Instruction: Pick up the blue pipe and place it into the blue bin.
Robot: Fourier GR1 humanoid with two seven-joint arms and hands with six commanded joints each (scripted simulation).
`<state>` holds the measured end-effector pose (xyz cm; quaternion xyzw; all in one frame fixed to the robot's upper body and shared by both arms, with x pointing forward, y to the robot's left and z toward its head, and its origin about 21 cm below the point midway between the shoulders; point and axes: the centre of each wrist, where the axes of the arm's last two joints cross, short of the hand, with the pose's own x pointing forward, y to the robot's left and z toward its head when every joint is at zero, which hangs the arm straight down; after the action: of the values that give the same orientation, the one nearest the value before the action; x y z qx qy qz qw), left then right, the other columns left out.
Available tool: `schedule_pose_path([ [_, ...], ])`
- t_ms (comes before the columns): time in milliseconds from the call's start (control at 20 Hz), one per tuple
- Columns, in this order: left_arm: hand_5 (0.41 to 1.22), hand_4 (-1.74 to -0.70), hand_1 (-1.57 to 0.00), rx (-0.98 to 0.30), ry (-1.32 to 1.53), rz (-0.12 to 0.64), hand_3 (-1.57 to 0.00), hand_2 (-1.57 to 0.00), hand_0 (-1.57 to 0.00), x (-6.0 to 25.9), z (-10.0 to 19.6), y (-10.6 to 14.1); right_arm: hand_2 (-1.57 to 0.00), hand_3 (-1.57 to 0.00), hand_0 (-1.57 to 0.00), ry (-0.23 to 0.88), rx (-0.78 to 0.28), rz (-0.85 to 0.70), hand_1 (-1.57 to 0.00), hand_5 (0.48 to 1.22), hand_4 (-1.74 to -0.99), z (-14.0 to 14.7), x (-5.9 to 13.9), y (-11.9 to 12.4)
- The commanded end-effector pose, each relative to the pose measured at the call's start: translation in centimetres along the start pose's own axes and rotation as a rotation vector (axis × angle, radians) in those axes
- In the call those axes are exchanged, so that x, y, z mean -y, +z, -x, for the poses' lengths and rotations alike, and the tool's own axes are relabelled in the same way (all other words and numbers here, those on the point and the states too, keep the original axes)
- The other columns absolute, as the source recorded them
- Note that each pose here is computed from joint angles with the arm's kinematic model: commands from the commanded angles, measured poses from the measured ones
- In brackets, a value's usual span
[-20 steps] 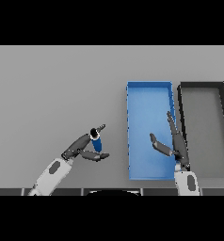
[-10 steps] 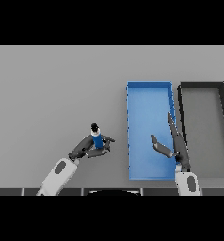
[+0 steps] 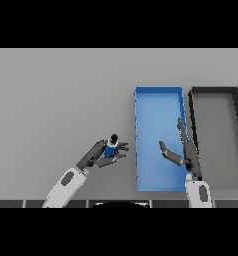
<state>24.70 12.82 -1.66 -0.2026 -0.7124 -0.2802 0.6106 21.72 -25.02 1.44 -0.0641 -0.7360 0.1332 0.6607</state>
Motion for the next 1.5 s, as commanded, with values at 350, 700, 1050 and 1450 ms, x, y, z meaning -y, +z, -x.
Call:
schedule_pose_path([
  [350,1.217,-1.47,-1.56,0.128,-0.012,0.069,-1.56,-1.56,-1.56,0.4,-5.7,-2.3,0.00,0.00,0.00,0.050,-0.006,0.001,0.00,0.643,-1.176,0.4,0.2,-0.1],
  [700,1.220,-1.47,-1.57,0.095,-0.026,0.094,-1.57,-1.57,-1.57,0.7,-6.2,-2.6,0.00,0.00,0.00,0.059,0.018,-0.006,0.00,0.643,-1.141,0.6,0.3,-0.4],
  [1050,1.220,-1.47,-1.57,0.106,-0.023,0.109,-1.57,-1.57,-1.57,0.7,-6.2,-2.6,-0.02,0.00,0.00,0.042,0.088,-0.073,0.00,0.642,-1.187,0.6,1.5,-2.3],
  [1450,1.221,-1.47,-1.57,0.111,-0.020,0.123,-1.57,-1.57,-1.57,0.6,-6.7,-2.7,-0.11,0.00,0.00,-0.237,0.248,-0.538,-0.01,0.577,-1.237,-7.4,3.6,-5.5],
])
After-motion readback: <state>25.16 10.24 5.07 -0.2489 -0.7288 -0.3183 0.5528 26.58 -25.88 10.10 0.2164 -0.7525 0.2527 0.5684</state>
